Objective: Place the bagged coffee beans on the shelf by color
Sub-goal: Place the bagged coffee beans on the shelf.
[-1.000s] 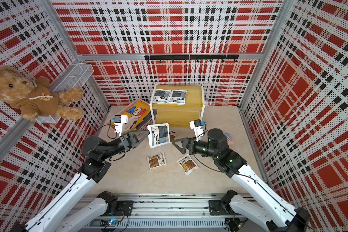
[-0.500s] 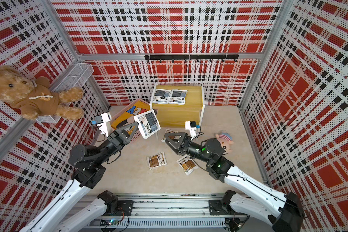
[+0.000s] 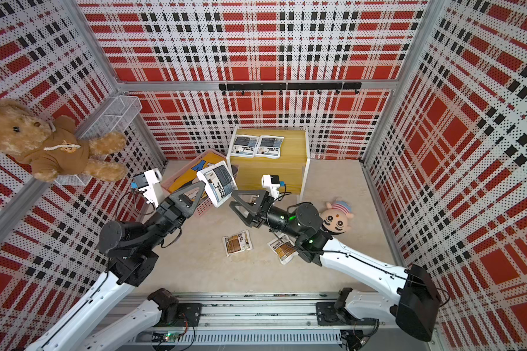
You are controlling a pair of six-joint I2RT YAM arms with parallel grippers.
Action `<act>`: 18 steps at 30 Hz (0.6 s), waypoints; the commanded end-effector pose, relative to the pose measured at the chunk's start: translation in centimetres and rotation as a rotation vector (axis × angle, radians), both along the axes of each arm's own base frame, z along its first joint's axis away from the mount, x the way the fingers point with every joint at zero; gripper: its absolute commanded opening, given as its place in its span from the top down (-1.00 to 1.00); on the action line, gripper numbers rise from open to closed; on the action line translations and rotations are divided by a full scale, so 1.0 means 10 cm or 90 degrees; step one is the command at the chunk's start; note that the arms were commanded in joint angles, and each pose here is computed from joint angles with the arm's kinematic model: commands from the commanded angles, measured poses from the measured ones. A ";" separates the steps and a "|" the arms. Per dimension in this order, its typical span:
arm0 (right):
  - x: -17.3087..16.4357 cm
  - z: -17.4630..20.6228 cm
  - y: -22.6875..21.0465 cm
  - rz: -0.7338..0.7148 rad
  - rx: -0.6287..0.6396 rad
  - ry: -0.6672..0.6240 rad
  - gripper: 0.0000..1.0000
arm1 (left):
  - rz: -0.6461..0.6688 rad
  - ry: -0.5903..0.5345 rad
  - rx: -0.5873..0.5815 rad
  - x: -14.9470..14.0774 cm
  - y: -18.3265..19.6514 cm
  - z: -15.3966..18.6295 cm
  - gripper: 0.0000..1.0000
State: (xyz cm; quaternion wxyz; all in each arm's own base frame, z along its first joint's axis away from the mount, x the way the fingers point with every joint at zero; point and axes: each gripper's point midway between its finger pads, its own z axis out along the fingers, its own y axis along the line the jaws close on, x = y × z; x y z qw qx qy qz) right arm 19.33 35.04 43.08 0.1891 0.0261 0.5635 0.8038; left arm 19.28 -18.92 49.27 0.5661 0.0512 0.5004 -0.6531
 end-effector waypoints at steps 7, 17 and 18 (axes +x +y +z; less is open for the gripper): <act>-0.02 0.35 -0.03 -0.007 0.057 -0.040 -0.82 | -0.013 -0.015 -0.017 -0.13 -0.01 -0.08 1.00; -0.05 0.45 -0.10 -0.035 0.027 -0.064 -0.68 | 0.009 0.007 -0.027 -0.12 0.07 -0.27 1.00; -0.05 0.46 -0.10 -0.037 0.020 -0.067 -0.65 | 0.014 0.011 -0.031 -0.11 0.08 -0.28 1.00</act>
